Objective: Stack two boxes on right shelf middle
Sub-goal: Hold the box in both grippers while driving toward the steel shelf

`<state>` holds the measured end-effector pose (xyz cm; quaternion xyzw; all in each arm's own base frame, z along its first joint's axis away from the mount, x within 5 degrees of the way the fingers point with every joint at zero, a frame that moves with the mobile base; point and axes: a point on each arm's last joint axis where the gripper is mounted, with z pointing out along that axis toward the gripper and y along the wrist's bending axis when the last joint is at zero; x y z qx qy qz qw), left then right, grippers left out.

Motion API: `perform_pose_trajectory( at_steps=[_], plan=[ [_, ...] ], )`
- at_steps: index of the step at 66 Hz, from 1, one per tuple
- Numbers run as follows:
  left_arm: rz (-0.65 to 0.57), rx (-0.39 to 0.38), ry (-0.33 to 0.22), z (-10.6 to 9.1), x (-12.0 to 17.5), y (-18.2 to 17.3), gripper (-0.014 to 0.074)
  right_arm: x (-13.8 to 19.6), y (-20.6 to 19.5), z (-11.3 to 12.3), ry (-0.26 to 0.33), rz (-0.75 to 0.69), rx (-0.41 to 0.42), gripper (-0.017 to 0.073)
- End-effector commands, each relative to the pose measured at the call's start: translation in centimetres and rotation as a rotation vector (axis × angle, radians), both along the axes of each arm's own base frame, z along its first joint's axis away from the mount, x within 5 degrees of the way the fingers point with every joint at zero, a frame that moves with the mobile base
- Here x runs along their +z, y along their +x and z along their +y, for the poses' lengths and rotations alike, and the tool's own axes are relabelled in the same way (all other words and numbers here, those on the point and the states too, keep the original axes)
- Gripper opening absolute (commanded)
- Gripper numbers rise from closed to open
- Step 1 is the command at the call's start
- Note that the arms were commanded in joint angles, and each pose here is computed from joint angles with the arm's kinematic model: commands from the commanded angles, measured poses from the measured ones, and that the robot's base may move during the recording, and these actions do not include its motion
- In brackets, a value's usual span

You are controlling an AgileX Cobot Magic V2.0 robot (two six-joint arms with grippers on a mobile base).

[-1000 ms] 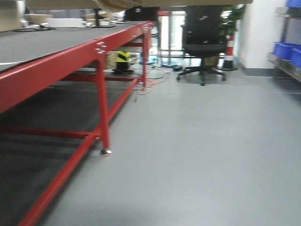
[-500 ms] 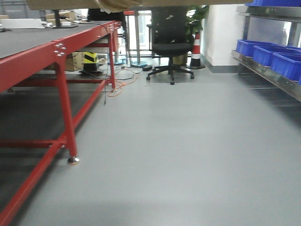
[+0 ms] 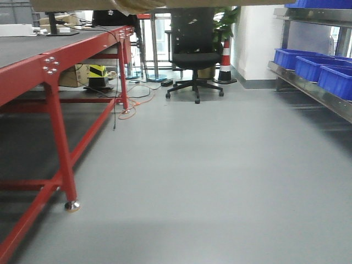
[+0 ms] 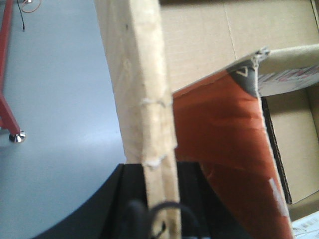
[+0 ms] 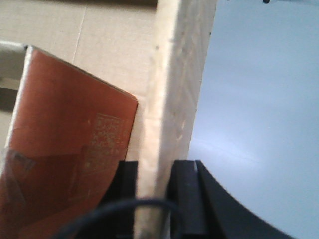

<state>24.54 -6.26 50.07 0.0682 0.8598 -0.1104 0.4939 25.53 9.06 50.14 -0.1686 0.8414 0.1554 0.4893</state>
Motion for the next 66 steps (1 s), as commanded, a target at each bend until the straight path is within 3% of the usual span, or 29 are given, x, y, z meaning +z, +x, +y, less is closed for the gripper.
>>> perform_pose_trajectory(
  at_steps=[1,66],
  plan=[
    [-0.06,0.002,0.002,0.19,0.84,-0.48,-0.0111,1.02,-0.15,-0.55,-0.005,-0.083,-0.029,-0.0153],
    [-0.06,0.002,0.002,0.19,0.84,-0.48,-0.0111,1.02,-0.15,-0.55,-0.005,-0.083,-0.029,-0.0153]
  ],
)
